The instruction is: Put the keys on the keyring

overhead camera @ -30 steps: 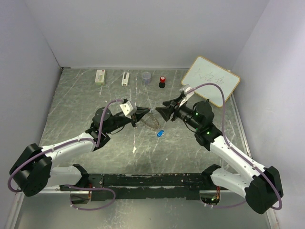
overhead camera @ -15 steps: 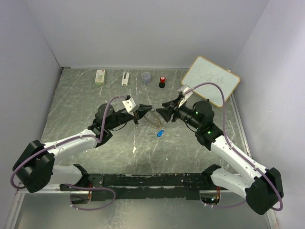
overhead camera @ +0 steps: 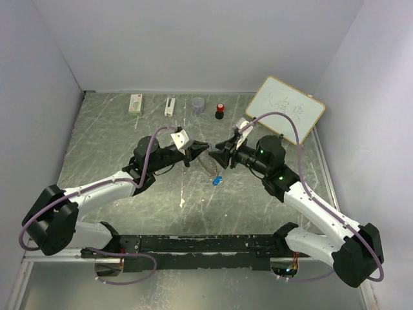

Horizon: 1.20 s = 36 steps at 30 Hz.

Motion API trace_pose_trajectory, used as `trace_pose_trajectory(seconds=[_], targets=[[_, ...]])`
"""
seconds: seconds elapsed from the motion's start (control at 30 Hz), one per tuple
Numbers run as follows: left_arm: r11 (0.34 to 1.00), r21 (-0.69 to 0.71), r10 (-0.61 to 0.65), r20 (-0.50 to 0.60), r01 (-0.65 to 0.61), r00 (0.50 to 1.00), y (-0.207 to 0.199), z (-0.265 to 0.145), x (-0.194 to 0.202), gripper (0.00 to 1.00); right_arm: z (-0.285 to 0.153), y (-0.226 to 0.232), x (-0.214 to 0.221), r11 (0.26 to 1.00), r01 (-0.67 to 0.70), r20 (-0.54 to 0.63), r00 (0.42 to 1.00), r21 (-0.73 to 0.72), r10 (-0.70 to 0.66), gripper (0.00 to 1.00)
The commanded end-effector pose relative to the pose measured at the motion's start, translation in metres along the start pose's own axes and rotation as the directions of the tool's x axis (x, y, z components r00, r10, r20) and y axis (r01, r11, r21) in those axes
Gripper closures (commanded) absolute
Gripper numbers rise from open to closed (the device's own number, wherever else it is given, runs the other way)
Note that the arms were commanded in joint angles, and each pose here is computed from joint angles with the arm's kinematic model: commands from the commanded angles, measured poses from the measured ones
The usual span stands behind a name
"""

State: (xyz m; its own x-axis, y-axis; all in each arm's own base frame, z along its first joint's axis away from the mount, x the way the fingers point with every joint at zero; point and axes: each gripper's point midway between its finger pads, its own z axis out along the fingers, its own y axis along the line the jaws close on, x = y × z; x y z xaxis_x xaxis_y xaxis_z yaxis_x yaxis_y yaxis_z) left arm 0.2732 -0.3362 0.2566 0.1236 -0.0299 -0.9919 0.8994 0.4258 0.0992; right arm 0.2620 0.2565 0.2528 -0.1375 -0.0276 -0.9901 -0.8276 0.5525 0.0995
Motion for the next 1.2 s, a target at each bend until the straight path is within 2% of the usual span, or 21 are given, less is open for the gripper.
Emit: trace_pose_trajectory(seconds=[0.0,0.23,0.53,1.17], targets=[[0.999,0.031,0.018,0.067,-0.02,0.998,-0.002,0.006,-0.026,0.93,0.005,0.001,-0.009,0.999,0.031,0.013,0.999,-0.011,-0.031,0.58],[0.999,0.045,0.015,0.068,-0.018,0.998,-0.005,0.006,-0.028,0.93,0.012,-0.003,-0.002,1.0,0.03,-0.009,1.0,0.009,-0.03,0.63],[0.998,0.065,0.004,0.062,-0.008,0.998,-0.009,0.004,-0.027,0.93,0.011,-0.019,-0.001,0.994,0.056,-0.006,0.998,0.096,-0.056,0.75],[0.994,0.11,-0.016,0.038,0.011,0.999,-0.016,0.007,-0.025,0.93,0.004,-0.029,-0.007,0.981,0.119,-0.008,0.993,0.154,-0.119,0.78]])
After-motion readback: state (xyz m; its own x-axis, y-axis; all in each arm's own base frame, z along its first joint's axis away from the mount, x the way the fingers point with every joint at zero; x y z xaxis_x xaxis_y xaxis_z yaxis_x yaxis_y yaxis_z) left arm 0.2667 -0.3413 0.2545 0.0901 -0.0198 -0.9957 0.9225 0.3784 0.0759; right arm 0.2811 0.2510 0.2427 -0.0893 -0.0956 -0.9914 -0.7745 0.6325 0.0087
